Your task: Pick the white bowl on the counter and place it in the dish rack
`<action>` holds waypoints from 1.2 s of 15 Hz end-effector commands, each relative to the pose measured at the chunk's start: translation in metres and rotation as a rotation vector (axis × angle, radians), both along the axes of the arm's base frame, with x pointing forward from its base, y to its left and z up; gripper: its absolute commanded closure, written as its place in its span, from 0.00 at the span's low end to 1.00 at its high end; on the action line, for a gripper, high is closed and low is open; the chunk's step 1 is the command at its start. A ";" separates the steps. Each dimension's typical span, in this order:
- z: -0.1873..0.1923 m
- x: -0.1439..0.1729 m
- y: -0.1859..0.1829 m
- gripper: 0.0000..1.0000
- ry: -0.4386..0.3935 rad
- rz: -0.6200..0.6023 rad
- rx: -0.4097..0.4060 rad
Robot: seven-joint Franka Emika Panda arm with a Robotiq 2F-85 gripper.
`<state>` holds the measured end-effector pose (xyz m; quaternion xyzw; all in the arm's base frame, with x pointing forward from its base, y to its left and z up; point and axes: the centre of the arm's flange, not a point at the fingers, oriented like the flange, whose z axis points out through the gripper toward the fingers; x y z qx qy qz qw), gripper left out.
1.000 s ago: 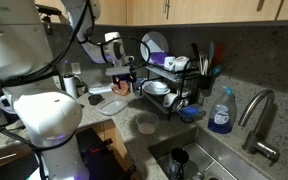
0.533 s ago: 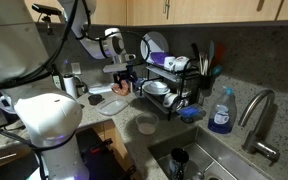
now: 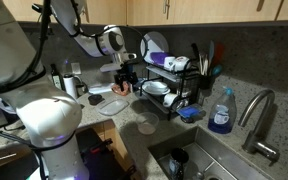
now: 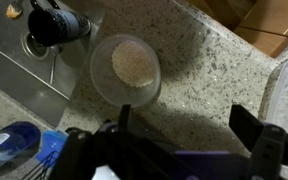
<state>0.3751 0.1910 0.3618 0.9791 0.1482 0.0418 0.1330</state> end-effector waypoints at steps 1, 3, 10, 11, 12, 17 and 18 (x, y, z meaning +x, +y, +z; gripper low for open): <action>0.011 -0.027 -0.027 0.00 -0.016 -0.108 -0.006; 0.010 -0.037 -0.038 0.00 -0.020 -0.148 0.010; 0.007 -0.063 -0.067 0.00 -0.005 -0.274 0.150; 0.007 -0.065 -0.070 0.00 -0.007 -0.289 0.163; 0.007 -0.068 -0.072 0.00 -0.008 -0.302 0.176; 0.017 -0.048 -0.063 0.00 -0.009 -0.309 0.185; 0.018 -0.048 -0.064 0.00 -0.011 -0.313 0.189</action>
